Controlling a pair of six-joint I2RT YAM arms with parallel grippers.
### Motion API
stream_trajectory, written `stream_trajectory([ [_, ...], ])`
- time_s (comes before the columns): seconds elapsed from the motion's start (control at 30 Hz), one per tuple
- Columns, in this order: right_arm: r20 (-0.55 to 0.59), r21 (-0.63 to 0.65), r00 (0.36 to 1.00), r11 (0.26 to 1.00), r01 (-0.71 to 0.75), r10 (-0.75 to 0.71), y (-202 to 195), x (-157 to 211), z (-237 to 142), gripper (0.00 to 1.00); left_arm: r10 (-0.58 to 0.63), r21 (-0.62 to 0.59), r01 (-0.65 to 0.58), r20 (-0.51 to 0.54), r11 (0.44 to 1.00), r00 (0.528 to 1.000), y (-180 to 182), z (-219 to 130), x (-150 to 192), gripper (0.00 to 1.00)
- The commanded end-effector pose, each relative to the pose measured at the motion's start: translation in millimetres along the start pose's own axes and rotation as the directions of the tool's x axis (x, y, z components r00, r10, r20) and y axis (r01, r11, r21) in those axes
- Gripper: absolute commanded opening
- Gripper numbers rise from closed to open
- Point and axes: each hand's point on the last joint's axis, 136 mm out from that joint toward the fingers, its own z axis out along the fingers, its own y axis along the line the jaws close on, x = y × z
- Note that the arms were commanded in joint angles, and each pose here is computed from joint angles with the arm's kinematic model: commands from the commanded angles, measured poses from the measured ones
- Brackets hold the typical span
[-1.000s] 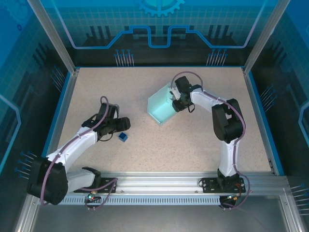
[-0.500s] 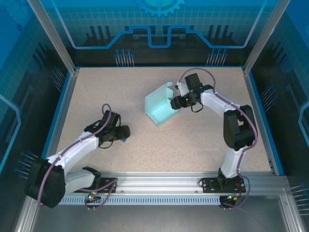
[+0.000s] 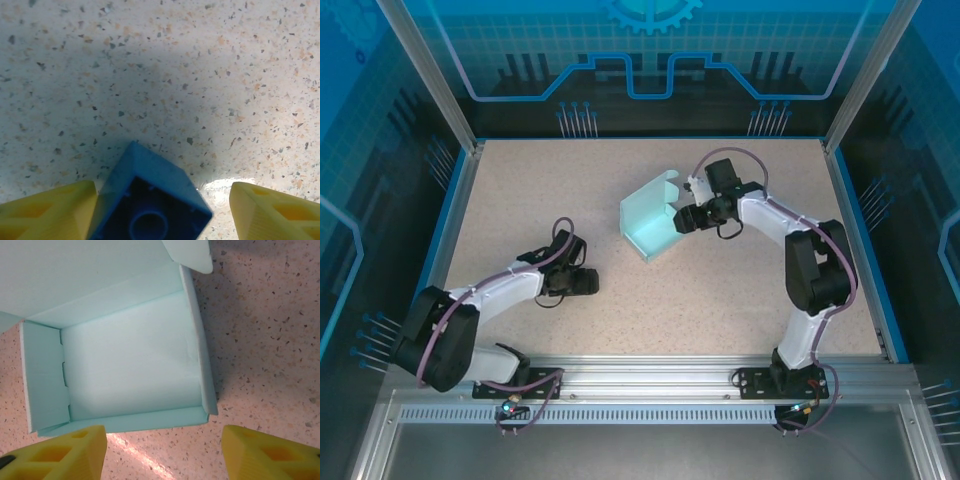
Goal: Fold the paper box
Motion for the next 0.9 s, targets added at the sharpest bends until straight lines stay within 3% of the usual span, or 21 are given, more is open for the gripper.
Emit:
stream_trajectory([
  [0.0, 0.028, 0.005, 1.0, 1.0, -0.01, 0.01, 1, -2, -17, 0.63, 0.031, 0.021, -0.032, 0.018, 0.999, 0.999, -11, -2, -11, 0.67],
  [0.13, 0.037, 0.018, 0.999, 1.0, -0.016, 0.015, 2, 4, -28, 0.63, 0.062, 0.058, -0.063, 0.024, 0.996, 0.998, -24, -3, -14, 0.6],
  [0.27, 0.042, 0.009, 0.999, 1.0, -0.013, 0.013, 8, 12, -36, 0.63, 0.113, 0.115, -0.113, 0.014, 0.987, 0.994, -46, -4, -13, 0.62],
  [0.4, 0.039, 0.008, 0.999, 1.0, -0.013, 0.013, 10, 17, -40, 0.62, 0.137, 0.08, -0.137, 0.01, 0.987, 0.991, -47, -4, -13, 0.63],
  [0.5, 0.031, 0.005, 0.999, 1.0, -0.011, 0.011, 12, 20, -38, 0.62, 0.132, -0.015, -0.132, 0.015, 0.991, 0.991, -32, -2, -17, 0.62],
  [0.7, 0.014, 0.009, 1.0, 1.0, -0.006, 0.006, 13, 25, -33, 0.62, 0.144, -0.035, -0.143, 0.022, 0.989, 0.989, -32, -2, -20, 0.5],
  [0.87, 0.007, 0.026, 1.0, 1.0, -0.011, 0.011, 12, 31, -35, 0.62, 0.189, -0.02, -0.188, 0.044, 0.982, 0.981, -42, -8, -22, 0.32],
])
